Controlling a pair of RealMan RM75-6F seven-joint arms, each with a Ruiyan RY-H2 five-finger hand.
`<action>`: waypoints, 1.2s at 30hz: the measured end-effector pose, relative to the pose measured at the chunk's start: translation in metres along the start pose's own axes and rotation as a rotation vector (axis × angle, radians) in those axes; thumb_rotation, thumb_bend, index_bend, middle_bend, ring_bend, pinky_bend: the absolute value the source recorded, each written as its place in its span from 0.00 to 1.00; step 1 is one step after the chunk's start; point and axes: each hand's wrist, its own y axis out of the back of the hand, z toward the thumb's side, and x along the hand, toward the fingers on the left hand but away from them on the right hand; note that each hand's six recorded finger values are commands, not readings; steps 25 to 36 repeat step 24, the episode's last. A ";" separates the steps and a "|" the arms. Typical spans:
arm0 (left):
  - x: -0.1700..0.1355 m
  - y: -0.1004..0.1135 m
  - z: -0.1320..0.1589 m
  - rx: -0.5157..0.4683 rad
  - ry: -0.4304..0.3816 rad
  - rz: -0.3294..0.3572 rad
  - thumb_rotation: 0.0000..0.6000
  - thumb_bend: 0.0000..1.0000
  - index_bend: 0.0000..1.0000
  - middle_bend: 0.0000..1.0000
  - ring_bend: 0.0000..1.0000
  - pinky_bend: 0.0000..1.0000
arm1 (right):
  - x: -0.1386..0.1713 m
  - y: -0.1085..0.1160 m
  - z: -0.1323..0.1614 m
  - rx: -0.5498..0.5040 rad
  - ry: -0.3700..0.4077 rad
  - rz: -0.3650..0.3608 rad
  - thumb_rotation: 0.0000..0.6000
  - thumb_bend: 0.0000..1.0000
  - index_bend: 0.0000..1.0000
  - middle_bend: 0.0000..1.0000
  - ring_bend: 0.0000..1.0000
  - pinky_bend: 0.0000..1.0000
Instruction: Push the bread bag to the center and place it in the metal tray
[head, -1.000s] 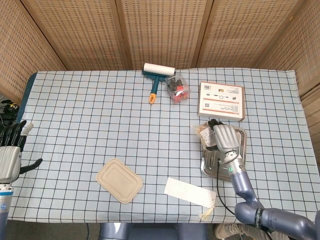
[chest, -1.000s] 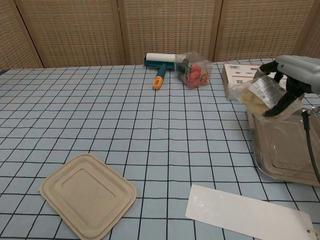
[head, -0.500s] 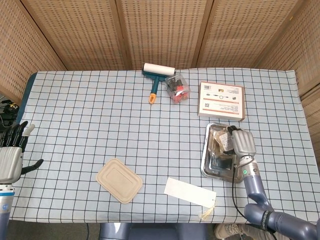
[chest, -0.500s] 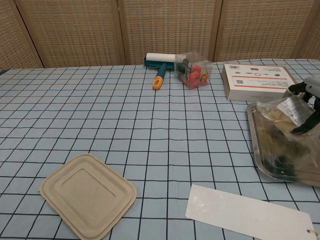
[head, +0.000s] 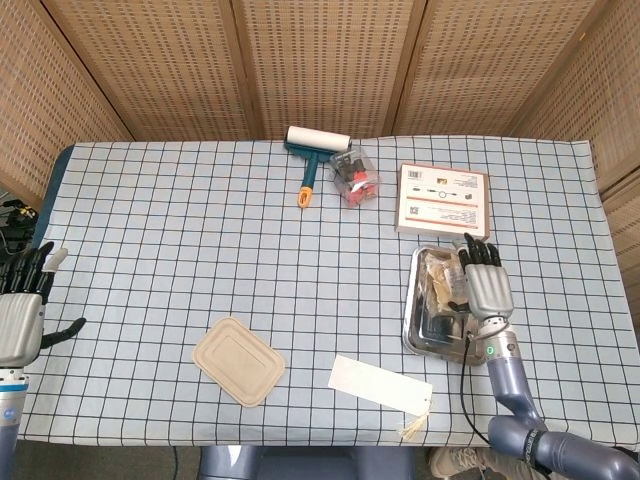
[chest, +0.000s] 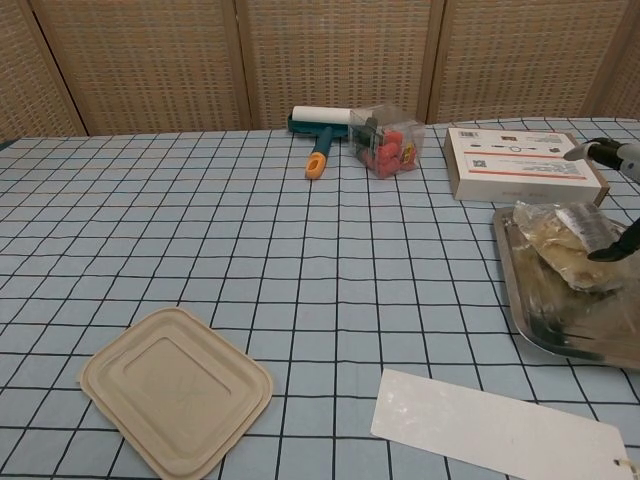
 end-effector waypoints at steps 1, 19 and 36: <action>-0.001 0.000 0.000 0.000 -0.002 0.001 1.00 0.05 0.00 0.00 0.00 0.00 | 0.003 0.003 0.000 -0.001 0.001 -0.006 1.00 0.12 0.10 0.00 0.00 0.00; -0.031 -0.006 -0.018 0.058 0.033 -0.003 1.00 0.05 0.00 0.00 0.00 0.00 | 0.097 0.052 -0.051 -0.048 0.086 -0.161 1.00 0.12 0.03 0.00 0.00 0.00; -0.038 -0.007 -0.023 0.064 0.040 0.005 1.00 0.05 0.00 0.00 0.00 0.00 | 0.114 0.055 -0.067 -0.046 0.095 -0.166 1.00 0.12 0.02 0.00 0.00 0.00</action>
